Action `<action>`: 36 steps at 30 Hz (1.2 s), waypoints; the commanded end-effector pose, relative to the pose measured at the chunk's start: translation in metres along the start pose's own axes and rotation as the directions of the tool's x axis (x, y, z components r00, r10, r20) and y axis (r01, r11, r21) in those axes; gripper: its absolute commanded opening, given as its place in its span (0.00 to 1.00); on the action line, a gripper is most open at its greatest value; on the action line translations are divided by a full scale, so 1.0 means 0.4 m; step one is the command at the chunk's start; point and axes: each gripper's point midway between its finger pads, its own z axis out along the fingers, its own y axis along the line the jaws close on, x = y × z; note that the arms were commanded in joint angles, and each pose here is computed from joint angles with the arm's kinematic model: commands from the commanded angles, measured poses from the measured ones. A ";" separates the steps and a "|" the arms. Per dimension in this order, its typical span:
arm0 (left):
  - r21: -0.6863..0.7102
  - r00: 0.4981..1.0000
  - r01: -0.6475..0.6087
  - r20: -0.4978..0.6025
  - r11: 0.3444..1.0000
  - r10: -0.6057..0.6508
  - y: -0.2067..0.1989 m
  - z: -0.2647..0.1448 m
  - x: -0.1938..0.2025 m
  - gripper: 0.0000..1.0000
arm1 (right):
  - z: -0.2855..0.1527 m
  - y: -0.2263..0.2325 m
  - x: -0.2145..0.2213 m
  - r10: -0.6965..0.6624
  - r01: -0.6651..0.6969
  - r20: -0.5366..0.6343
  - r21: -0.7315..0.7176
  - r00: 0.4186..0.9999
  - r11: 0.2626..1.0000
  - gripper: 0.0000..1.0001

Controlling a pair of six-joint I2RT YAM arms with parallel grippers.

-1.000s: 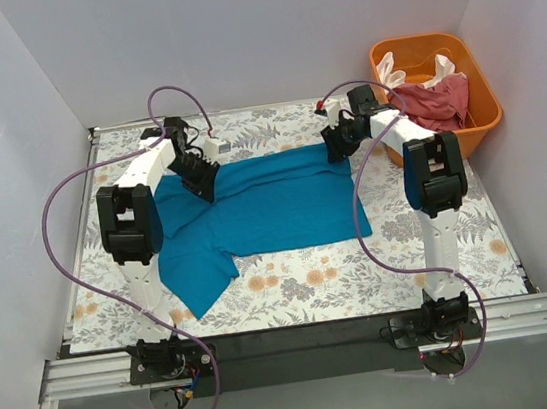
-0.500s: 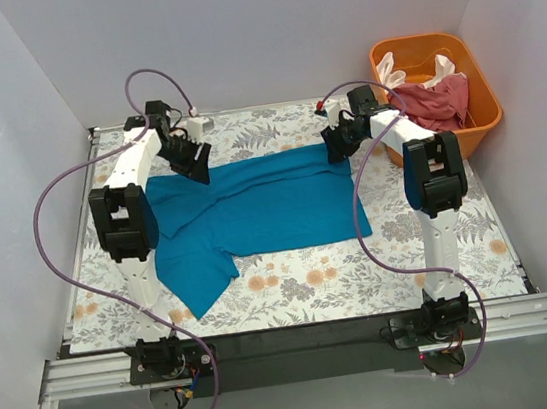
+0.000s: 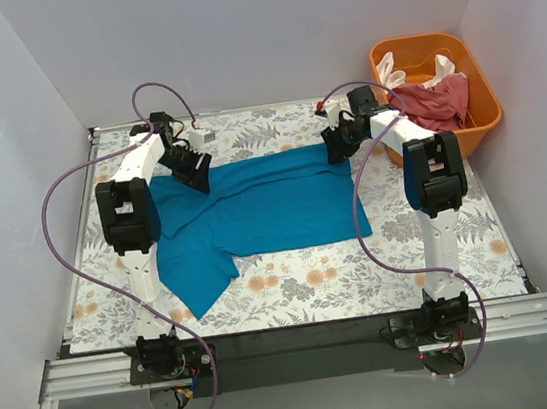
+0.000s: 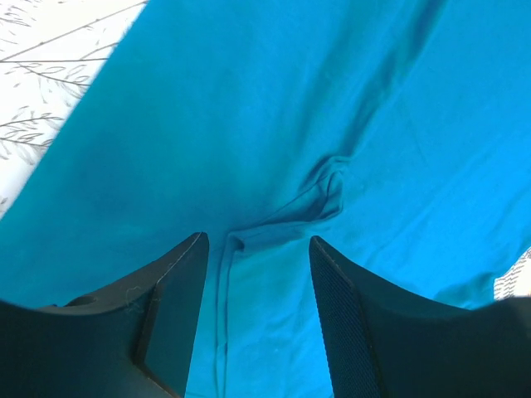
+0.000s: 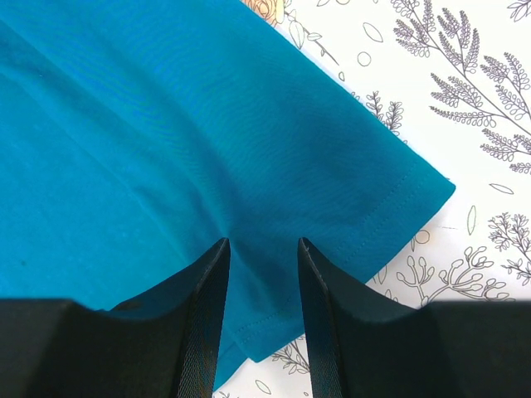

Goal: Fold and stack the t-shirts
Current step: Fold the tshirt

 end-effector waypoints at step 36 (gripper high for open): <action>0.218 0.989 0.066 0.112 0.974 -0.093 -0.220 -0.199 -0.013 0.16 | -0.048 0.019 -0.037 -0.035 0.035 0.030 -0.003 0.999 0.999 0.43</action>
